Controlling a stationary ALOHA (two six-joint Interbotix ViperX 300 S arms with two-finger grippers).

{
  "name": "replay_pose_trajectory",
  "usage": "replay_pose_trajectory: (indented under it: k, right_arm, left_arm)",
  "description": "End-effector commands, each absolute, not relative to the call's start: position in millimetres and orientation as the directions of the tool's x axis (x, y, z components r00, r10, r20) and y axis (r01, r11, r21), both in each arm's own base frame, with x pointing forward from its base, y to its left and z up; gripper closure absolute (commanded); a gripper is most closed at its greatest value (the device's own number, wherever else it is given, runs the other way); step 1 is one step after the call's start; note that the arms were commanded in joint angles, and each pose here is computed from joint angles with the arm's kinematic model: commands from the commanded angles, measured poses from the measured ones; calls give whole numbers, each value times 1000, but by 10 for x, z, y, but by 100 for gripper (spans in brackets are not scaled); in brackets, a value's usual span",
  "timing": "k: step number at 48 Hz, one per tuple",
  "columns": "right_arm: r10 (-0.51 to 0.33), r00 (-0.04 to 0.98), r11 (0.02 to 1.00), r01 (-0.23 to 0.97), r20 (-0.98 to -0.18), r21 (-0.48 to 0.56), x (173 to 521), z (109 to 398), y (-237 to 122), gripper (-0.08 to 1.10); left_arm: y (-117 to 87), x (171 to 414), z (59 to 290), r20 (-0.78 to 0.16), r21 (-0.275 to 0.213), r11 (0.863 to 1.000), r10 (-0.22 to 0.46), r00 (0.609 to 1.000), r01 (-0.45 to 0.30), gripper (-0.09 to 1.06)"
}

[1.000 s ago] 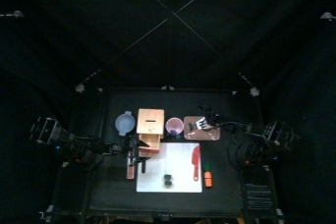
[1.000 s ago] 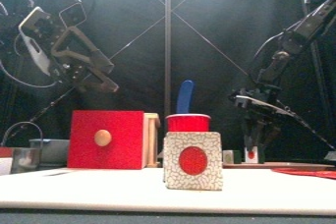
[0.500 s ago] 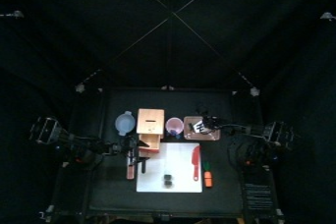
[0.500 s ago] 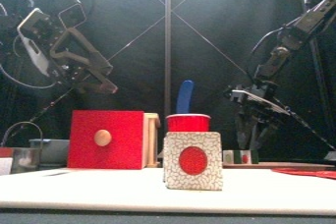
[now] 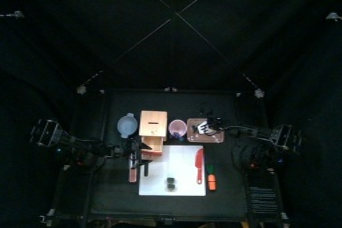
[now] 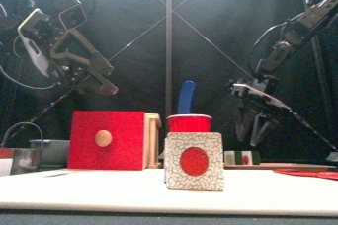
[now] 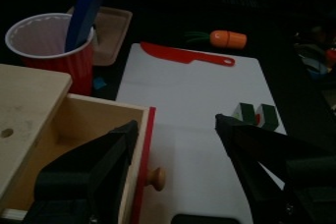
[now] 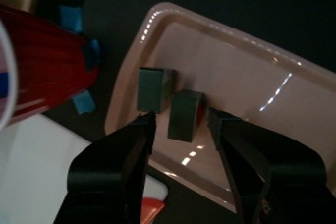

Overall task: Place sushi on board then cut the sushi with the knife then place the pieces on the plate
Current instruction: Place the 4 sushi pieces on the plate

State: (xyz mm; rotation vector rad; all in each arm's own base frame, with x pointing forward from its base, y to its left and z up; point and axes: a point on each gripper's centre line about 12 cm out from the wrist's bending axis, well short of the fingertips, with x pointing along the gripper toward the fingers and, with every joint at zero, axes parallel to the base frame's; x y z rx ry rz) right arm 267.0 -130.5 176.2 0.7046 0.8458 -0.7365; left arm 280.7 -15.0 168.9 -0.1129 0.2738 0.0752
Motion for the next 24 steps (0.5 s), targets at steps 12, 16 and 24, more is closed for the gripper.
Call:
replay_pose_trajectory:
  k: [12, 16, 24]
  right_arm:
    - [-120, 513, 860, 481, -850, 168, 3135, 2088, -208, 20]
    - [-74, 490, 894, 418, -868, 159, 3246, 2086, -64, 21]
    - [37, 473, 948, 261, -880, 180, 3560, 2087, 215, 21]
  left_arm:
    - [-147, 2901, 1816, -233, -113, 989, 66, 970, -94, 0]
    - [-144, 2924, 1844, -224, -116, 989, 68, 972, -96, 0]
    - [-147, 2950, 1878, -214, -120, 988, 68, 975, -95, 0]
